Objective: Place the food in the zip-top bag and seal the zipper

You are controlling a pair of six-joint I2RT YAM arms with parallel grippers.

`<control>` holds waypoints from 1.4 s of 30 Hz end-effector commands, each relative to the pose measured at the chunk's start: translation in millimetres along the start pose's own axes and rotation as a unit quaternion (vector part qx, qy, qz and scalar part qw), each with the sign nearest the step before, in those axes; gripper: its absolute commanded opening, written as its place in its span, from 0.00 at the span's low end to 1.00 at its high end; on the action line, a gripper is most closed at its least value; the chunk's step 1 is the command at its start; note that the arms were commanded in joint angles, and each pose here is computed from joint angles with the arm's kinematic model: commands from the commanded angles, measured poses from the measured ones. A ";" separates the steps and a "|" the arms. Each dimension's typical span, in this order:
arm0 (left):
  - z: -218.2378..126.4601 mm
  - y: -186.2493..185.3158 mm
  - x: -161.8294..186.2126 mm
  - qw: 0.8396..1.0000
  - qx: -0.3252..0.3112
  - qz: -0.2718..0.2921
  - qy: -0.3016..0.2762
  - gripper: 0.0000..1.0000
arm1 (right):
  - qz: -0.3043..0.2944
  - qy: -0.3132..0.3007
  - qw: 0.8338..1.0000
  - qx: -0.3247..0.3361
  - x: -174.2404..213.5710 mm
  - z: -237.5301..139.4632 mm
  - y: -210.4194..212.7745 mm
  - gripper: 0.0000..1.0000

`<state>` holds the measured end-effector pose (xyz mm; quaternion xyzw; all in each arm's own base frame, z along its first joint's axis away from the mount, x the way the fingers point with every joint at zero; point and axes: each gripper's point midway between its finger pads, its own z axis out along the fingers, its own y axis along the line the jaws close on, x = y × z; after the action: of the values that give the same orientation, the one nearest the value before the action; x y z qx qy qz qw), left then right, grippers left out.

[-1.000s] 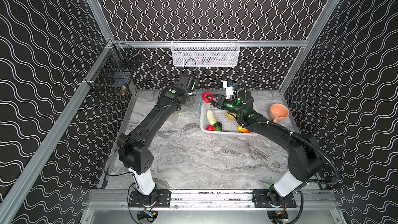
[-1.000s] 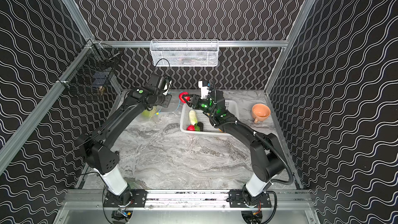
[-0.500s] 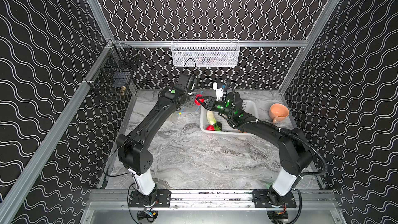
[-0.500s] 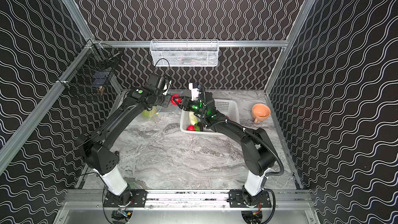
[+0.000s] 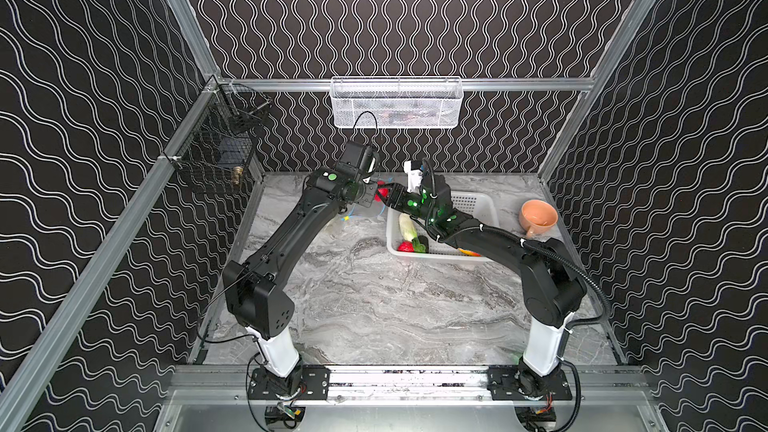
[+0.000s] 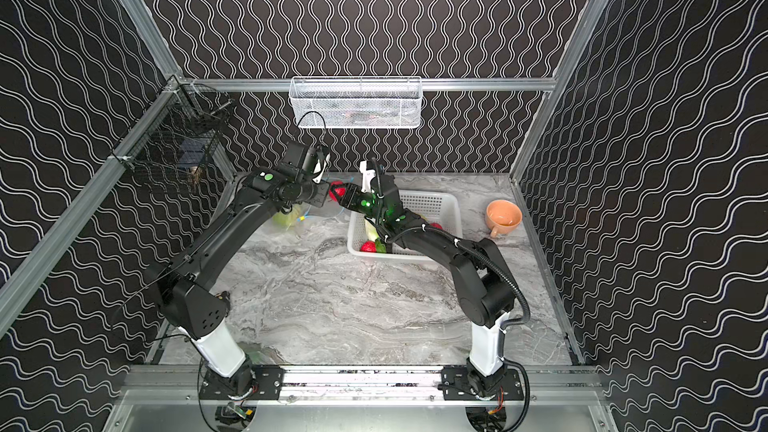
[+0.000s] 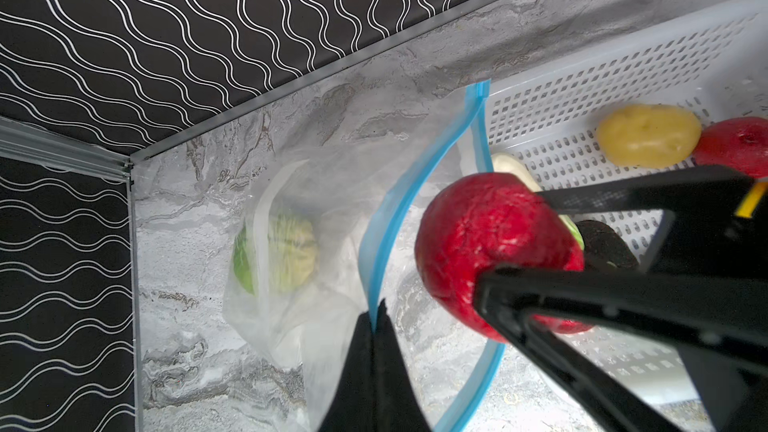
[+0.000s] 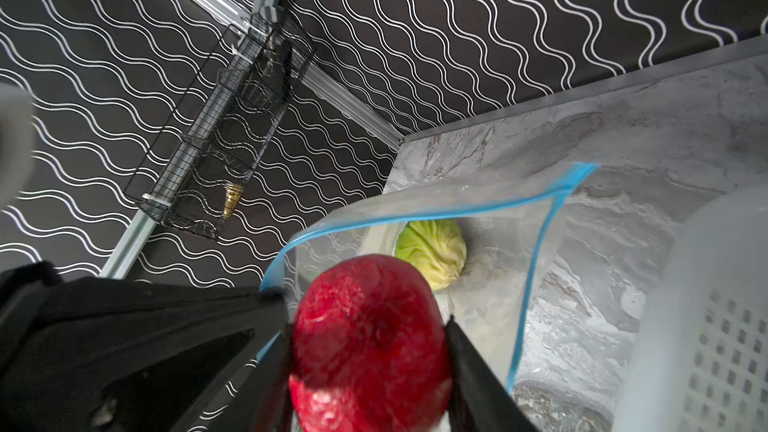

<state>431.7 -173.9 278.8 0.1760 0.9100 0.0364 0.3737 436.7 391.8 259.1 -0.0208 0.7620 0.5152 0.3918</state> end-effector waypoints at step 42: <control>-13.5 -3.3 -10.9 0.999 0.021 -0.015 -0.019 0.00 | -0.090 0.026 0.992 0.088 -4.5 -7.3 6.3 0.97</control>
<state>430.0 -176.2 286.0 0.1772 0.9077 0.0263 0.3794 432.4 390.9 269.7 -0.0618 0.8044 0.4261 0.4094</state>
